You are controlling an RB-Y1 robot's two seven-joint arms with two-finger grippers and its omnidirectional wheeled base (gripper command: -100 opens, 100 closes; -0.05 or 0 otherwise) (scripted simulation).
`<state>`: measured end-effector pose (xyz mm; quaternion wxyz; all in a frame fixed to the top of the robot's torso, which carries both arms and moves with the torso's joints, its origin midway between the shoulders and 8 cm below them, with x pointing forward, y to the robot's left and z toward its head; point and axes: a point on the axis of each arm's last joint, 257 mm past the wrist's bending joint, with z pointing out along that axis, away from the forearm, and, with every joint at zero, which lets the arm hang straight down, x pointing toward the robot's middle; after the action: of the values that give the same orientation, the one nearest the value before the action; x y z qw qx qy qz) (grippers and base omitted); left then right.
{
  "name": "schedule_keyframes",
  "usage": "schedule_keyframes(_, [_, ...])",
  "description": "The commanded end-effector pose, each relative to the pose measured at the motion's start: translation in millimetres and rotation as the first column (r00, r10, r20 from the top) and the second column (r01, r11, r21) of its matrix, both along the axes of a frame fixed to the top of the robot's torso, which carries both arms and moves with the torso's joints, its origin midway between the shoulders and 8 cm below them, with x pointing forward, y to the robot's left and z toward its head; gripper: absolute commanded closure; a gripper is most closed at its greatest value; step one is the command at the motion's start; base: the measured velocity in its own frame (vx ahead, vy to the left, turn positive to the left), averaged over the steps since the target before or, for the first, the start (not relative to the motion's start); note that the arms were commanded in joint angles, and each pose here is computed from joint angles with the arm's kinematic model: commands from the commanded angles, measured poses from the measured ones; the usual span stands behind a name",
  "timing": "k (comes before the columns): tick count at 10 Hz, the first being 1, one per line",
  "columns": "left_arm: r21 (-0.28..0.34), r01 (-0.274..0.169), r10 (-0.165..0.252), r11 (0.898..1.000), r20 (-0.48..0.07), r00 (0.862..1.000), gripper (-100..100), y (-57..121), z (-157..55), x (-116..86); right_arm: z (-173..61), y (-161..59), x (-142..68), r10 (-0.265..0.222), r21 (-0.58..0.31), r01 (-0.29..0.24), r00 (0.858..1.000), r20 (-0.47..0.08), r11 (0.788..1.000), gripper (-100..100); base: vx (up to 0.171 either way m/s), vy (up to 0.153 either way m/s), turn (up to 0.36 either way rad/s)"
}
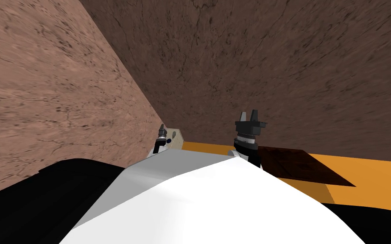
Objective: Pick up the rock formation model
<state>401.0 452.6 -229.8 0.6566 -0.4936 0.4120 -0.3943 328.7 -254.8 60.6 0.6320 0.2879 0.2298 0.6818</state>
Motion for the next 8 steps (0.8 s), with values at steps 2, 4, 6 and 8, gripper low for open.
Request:
schedule_keyframes(2, [-0.042, -0.04, 0.037, 0.998, -0.056, 0.998, -100, 18.8, -28.4, -3.9, 0.0, 0.0, 0.0, 0.0, 0.0, 0.0, 1.0, 0.0, 1.0, 0, 0.055, -0.061, 0.048])
schedule_keyframes(4, [-0.077, -0.076, 0.068, 0.994, -0.098, 0.993, -100, 35.3, -49.9, -7.0, 0.0, 0.0, 0.0, 0.0, 0.0, 0.0, 1.0, 0.0, 1.0, 0, 0.052, -0.044, 0.047])
schedule_keyframes(6, [-0.115, -0.115, 0.098, 0.987, -0.138, 0.985, -100, 50.9, -71.5, -11.1, 0.0, 0.0, 0.0, 0.0, 0.0, 0.0, 1.0, 0.0, 1.0, 0, 0.046, -0.054, 0.048])
schedule_keyframes(8, [-0.153, -0.155, 0.127, 0.976, -0.179, 0.976, -100, 65.2, -92.8, -16.1, 0.0, 0.0, 0.0, 0.0, 0.0, 0.0, 1.0, 0.0, 1.0, 0, 0.044, -0.049, 0.048])
